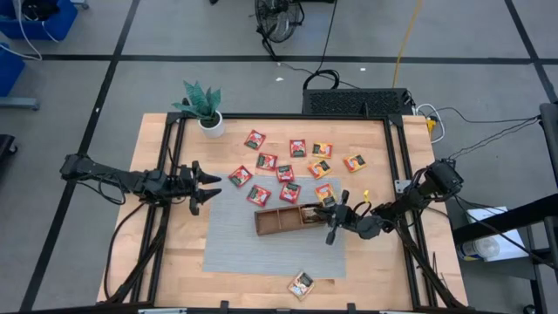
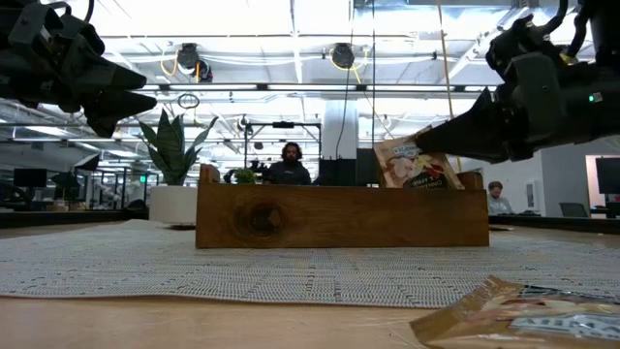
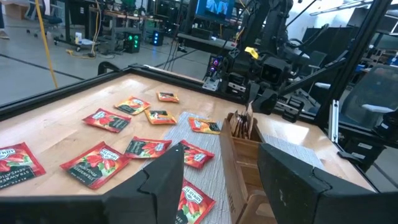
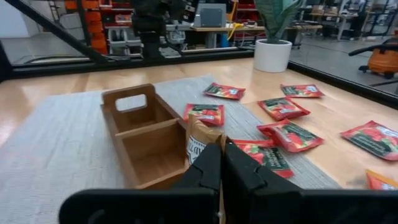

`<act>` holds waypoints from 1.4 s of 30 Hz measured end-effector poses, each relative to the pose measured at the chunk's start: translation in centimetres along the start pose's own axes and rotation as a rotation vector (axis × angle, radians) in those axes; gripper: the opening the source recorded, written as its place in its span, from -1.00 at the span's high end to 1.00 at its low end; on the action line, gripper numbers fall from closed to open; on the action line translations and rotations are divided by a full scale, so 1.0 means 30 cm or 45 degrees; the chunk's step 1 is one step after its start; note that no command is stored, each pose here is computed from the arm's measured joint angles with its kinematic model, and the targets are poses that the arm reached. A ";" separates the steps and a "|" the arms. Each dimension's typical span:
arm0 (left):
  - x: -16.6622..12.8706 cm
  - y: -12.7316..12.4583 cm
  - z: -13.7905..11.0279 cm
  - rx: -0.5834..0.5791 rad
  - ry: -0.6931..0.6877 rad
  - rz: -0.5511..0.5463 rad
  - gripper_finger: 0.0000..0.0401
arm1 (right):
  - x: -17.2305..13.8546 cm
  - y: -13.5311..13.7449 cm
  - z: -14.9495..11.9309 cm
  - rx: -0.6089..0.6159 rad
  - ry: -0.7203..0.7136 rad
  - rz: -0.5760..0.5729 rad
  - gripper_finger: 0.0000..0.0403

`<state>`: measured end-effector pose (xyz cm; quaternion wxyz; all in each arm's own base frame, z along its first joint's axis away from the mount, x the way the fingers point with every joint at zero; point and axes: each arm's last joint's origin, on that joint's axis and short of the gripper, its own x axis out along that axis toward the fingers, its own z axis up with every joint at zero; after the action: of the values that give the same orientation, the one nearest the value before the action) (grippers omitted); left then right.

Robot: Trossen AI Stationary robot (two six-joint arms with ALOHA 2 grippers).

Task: Pick & Place Tea
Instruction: Put the brown tea bag into the right compartment of the wood organizer

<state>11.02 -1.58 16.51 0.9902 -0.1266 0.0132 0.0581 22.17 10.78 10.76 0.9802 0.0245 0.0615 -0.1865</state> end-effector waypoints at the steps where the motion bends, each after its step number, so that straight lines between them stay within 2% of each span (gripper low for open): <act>1: 0.000 0.000 0.000 0.000 0.000 0.000 -0.02 | 0.002 -0.001 -0.001 -0.002 0.002 -0.003 1.00; 8: 0.000 0.000 0.000 0.000 0.000 0.000 -0.02 | 0.011 -0.003 -0.037 0.002 0.033 0.009 1.00; 19: 0.000 0.000 0.000 0.000 0.000 0.000 -0.02 | 0.012 0.000 -0.046 -0.005 0.028 0.013 1.00; 23: 0.000 0.000 0.000 0.000 0.000 0.000 -0.02 | 0.011 0.003 -0.046 -0.073 0.031 0.045 0.98; 36: 0.000 0.000 0.000 0.000 0.000 0.000 -0.02 | 0.007 0.011 -0.016 -0.156 -0.058 0.063 0.38; 42: 0.000 0.000 0.000 0.000 0.000 0.000 -0.02 | -0.010 0.026 0.022 -0.222 -0.178 0.091 0.24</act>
<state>11.02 -1.58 16.52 0.9902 -0.1266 0.0130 0.0581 22.26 11.57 11.46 0.9865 -0.0719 0.0082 -0.1467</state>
